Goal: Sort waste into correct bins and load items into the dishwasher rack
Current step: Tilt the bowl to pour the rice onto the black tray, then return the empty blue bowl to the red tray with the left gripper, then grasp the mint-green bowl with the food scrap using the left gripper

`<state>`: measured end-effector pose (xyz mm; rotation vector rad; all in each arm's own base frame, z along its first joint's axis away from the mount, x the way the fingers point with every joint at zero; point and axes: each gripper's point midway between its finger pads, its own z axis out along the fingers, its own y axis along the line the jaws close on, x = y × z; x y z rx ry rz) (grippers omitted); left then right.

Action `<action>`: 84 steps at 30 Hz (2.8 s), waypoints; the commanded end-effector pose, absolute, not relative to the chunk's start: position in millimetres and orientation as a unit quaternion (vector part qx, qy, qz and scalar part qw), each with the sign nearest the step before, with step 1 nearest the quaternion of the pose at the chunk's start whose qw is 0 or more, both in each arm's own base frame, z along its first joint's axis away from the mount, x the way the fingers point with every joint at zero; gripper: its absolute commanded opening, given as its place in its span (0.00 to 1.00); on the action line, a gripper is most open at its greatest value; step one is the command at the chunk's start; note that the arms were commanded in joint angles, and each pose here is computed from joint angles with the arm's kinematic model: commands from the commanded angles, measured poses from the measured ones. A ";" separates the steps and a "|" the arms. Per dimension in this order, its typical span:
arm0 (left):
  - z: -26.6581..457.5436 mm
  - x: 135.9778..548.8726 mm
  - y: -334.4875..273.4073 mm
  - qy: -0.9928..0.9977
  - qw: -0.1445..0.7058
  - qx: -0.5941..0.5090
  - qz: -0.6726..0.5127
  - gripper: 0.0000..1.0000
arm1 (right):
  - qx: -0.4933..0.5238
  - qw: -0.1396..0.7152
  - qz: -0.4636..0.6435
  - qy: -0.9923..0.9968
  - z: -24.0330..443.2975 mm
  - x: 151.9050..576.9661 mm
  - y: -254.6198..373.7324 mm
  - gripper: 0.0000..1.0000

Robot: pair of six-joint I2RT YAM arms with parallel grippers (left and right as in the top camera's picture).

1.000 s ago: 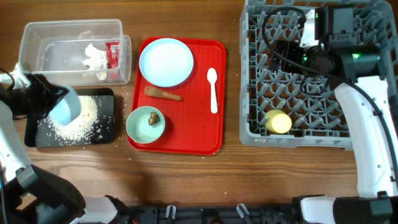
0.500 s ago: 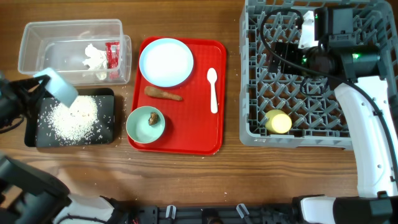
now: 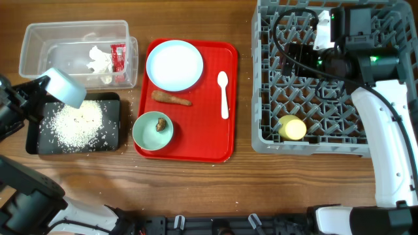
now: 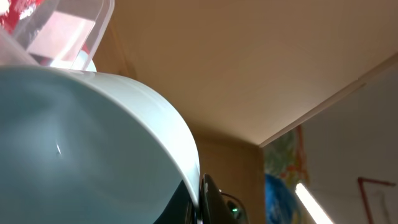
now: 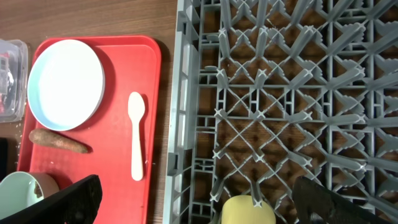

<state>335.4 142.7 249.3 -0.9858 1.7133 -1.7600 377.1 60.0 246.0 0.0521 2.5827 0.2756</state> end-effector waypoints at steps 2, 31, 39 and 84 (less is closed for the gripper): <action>261.0 332.9 136.9 0.619 0.252 -0.352 -0.655 0.04 | 0.007 0.273 0.107 0.956 251.0 376.1 63.7 1.00; 143.4 330.7 -155.7 0.983 0.100 0.077 -0.135 0.04 | 0.006 0.280 0.110 0.954 253.2 379.1 64.7 0.99; 78.2 305.4 -223.1 0.982 0.038 0.157 -0.092 0.04 | 0.004 0.281 0.109 0.953 253.4 379.5 64.7 1.00; 52.5 317.2 -93.4 0.976 0.007 -0.220 0.008 0.46 | 0.004 0.290 0.111 0.951 256.1 383.2 65.2 1.00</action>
